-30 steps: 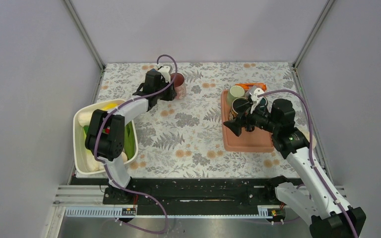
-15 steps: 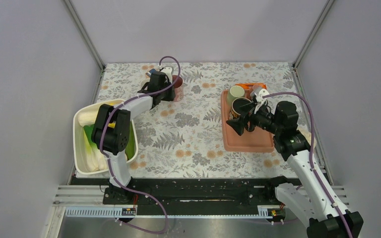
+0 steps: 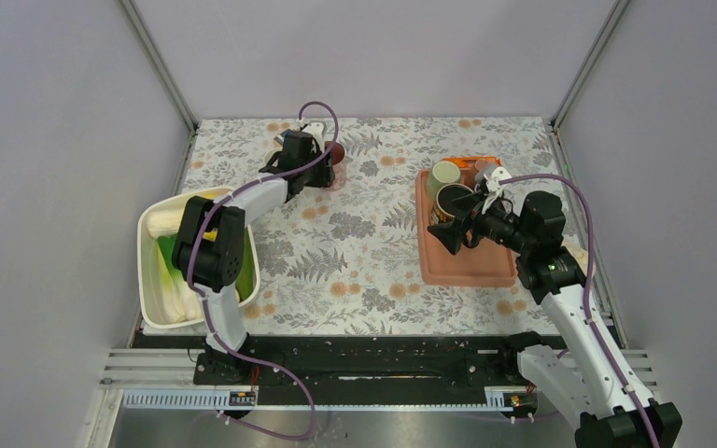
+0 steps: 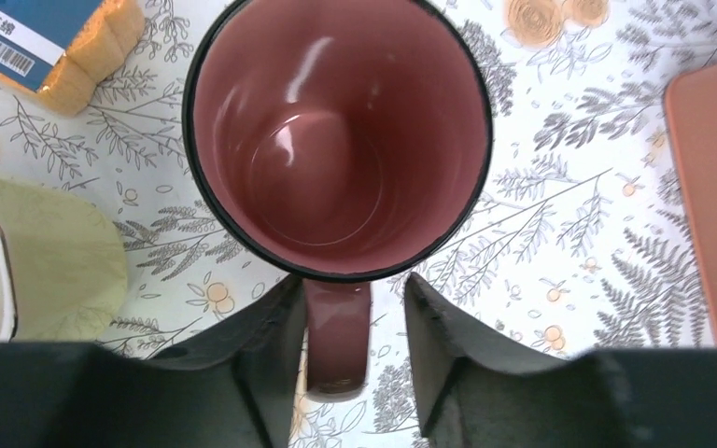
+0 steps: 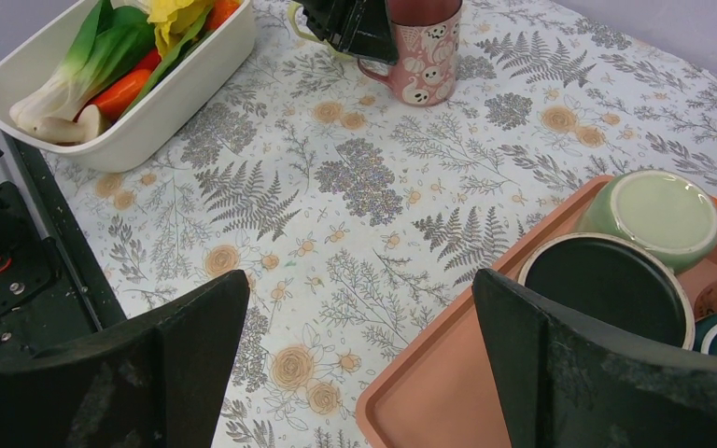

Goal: Turn the mug right side up

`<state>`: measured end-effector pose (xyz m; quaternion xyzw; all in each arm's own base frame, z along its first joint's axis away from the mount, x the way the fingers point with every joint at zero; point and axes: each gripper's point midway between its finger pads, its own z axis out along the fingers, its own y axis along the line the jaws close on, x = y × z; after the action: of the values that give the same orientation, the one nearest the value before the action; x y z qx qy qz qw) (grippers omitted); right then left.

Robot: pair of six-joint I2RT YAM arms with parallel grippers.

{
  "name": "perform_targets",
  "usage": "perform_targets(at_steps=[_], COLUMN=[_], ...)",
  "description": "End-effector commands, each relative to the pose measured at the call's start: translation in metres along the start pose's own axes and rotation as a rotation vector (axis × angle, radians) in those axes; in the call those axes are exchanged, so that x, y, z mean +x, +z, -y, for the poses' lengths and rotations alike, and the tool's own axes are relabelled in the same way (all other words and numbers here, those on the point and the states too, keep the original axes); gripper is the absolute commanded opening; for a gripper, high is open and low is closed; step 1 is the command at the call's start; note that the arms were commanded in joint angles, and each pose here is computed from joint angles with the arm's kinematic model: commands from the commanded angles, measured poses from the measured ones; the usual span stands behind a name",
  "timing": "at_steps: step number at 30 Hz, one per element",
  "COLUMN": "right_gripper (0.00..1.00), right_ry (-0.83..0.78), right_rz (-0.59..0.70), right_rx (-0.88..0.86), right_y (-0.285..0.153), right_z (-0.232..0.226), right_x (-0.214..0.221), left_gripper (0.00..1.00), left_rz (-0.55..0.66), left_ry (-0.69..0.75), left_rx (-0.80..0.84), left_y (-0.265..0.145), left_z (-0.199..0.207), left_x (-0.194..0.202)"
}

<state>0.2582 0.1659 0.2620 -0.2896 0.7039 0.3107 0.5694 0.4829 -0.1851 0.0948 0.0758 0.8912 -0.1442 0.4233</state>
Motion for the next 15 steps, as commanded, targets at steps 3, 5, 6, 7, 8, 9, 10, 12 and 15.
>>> perform_targets(at_steps=[3, 5, 6, 7, 8, 9, 10, 12, 15], right_gripper=[0.99, 1.00, 1.00, 1.00, 0.99, 1.00, 0.99, 0.99, 0.99], right_ry=[-0.028, -0.031, -0.033, -0.037, -0.043, -0.046, -0.049, -0.055, -0.063], right_rz=[0.047, 0.048, 0.048, 0.046, 0.045, 0.041, 0.034, 0.020, -0.020], right_rx=[-0.004, -0.003, 0.000, 0.008, 0.017, 0.028, 0.046, 0.082, 0.140], right_y=[-0.002, -0.002, -0.002, -0.003, -0.003, -0.002, -0.002, -0.002, -0.002], right_z=[0.000, 0.000, 0.001, 0.002, 0.004, 0.007, 0.010, 0.018, 0.031], right_x=[-0.013, -0.013, -0.013, -0.012, -0.013, -0.013, -0.012, -0.012, -0.012], left_gripper=[0.61, 0.70, 0.74, 0.77, 0.80, 0.83, 0.87, 0.98, 0.99], left_rz=[0.145, 0.144, 0.145, 0.129, 0.126, 0.121, 0.120, 0.120, 0.132], left_ry=[-0.021, -0.026, -0.030, -0.034, -0.038, -0.043, -0.048, -0.055, -0.054], left_rx=[0.043, 0.045, 0.048, 0.048, 0.051, 0.054, 0.058, 0.069, 0.096], left_y=[-0.009, -0.011, -0.011, -0.013, -0.015, -0.017, -0.020, -0.027, -0.042], left_z=[0.019, 0.021, 0.023, 0.023, 0.024, 0.025, 0.027, 0.029, 0.036], left_x=[-0.055, -0.055, -0.055, -0.051, -0.051, -0.050, -0.050, -0.050, -0.053])
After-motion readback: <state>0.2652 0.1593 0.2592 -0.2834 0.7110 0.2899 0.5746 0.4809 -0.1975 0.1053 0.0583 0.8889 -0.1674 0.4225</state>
